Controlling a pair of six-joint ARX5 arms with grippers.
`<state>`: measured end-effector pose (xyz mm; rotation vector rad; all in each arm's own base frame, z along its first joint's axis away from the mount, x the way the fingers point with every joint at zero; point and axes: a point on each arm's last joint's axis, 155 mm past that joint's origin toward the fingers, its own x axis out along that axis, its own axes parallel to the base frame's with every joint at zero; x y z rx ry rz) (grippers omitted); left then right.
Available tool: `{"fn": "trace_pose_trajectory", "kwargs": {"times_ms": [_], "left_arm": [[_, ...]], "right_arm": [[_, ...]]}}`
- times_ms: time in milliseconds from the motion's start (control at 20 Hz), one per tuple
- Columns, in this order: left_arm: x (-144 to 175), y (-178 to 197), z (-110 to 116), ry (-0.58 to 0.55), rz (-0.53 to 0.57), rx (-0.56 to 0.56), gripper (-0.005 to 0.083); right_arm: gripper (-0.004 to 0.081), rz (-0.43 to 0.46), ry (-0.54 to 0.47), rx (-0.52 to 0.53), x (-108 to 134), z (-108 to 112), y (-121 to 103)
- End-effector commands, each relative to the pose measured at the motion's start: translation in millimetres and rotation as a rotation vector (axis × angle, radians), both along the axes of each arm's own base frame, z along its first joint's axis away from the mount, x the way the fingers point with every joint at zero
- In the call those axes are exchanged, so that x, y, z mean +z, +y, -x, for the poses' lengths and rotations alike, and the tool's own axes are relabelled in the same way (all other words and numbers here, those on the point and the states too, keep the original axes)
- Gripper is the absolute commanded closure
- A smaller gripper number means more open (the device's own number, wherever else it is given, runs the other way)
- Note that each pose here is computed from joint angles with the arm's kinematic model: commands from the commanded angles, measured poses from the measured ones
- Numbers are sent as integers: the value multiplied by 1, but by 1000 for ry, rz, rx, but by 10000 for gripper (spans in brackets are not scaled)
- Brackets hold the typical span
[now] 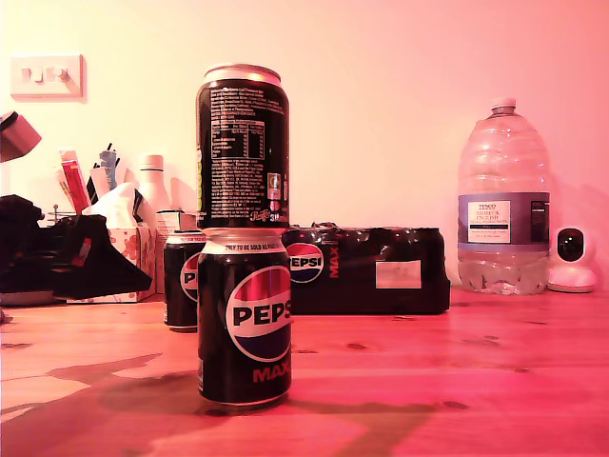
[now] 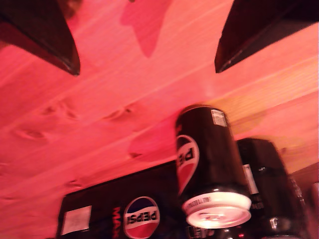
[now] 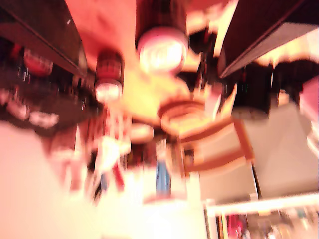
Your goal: Stack up the Pepsi cans on top of each other
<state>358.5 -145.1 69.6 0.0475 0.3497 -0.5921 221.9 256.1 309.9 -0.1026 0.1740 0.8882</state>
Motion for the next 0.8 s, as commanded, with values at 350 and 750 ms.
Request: {"fn": "trace_pose_trajectory", "kwargs": {"times_ms": [350,750], "left_arm": [[27,-13,-45,-78,13,-13,-11],[7,-26,-114,-66,21,-26,-11]], "right_arm": [[8,44,34,-3,-12,4,-5],[9,50,29,-3,-12,4,-5]]}}
